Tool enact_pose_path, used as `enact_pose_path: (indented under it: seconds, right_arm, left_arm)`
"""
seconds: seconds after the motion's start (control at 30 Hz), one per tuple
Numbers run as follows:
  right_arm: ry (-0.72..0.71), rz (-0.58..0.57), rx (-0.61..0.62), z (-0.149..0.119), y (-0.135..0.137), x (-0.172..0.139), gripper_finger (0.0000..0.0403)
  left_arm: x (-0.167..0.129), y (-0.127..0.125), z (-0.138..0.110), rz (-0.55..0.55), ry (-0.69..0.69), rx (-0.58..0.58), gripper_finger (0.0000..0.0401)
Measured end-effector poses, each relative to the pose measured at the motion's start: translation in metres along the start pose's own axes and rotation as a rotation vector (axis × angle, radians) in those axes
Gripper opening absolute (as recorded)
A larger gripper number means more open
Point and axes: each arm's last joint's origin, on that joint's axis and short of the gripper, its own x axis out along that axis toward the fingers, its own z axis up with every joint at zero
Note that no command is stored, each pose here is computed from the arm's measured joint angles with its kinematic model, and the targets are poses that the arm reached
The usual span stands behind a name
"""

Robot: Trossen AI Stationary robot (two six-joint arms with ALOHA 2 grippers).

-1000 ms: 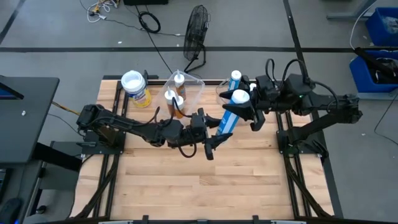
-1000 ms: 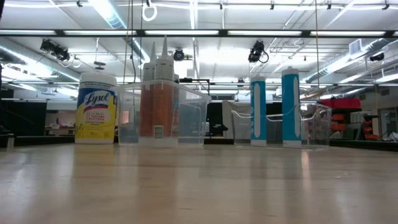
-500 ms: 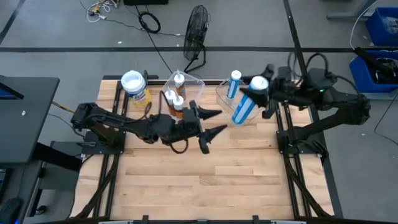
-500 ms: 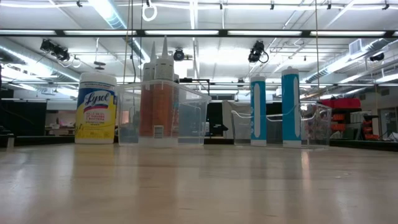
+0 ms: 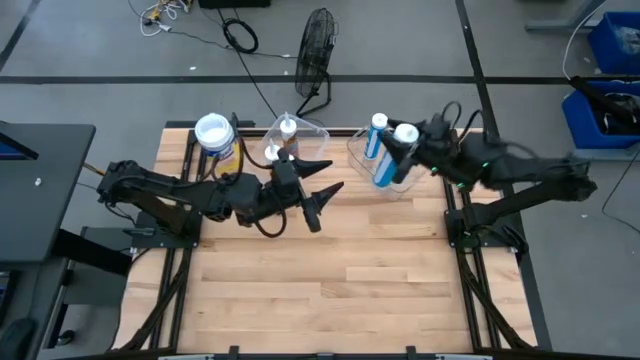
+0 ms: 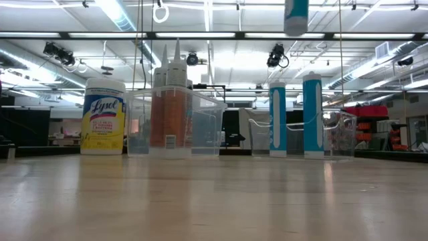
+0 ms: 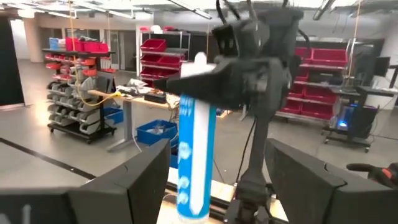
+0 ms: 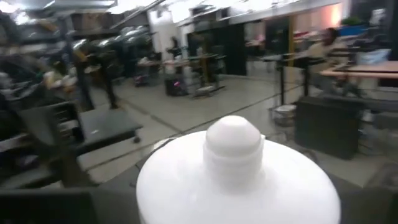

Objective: Pick & place silicon tubes, Sealant and Lysol wipes
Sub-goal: Put the blue sealant into the transparent bin

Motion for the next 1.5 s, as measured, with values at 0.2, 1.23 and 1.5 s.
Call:
enact_pose_path:
  seconds: [0.2, 1.23, 1.5]
  right_arm:
    - [-0.044, -0.241, -0.037, -0.050, 0.000, 0.015, 0.0203]
    - [0.019, -0.597, -0.214, -0.145, -0.023, 0.097, 0.0204]
    - [-0.051, -0.639, -0.116, -0.168, -0.039, 0.090, 0.0204]
  left_arm:
    - [0.000, 0.000, -0.007, 0.003, 0.062, -0.007, 0.0265]
    - [-0.006, -0.007, -0.016, -0.054, 0.144, -0.078, 0.0250]
    - [-0.007, -0.008, -0.018, -0.057, 0.160, -0.064, 0.0250]
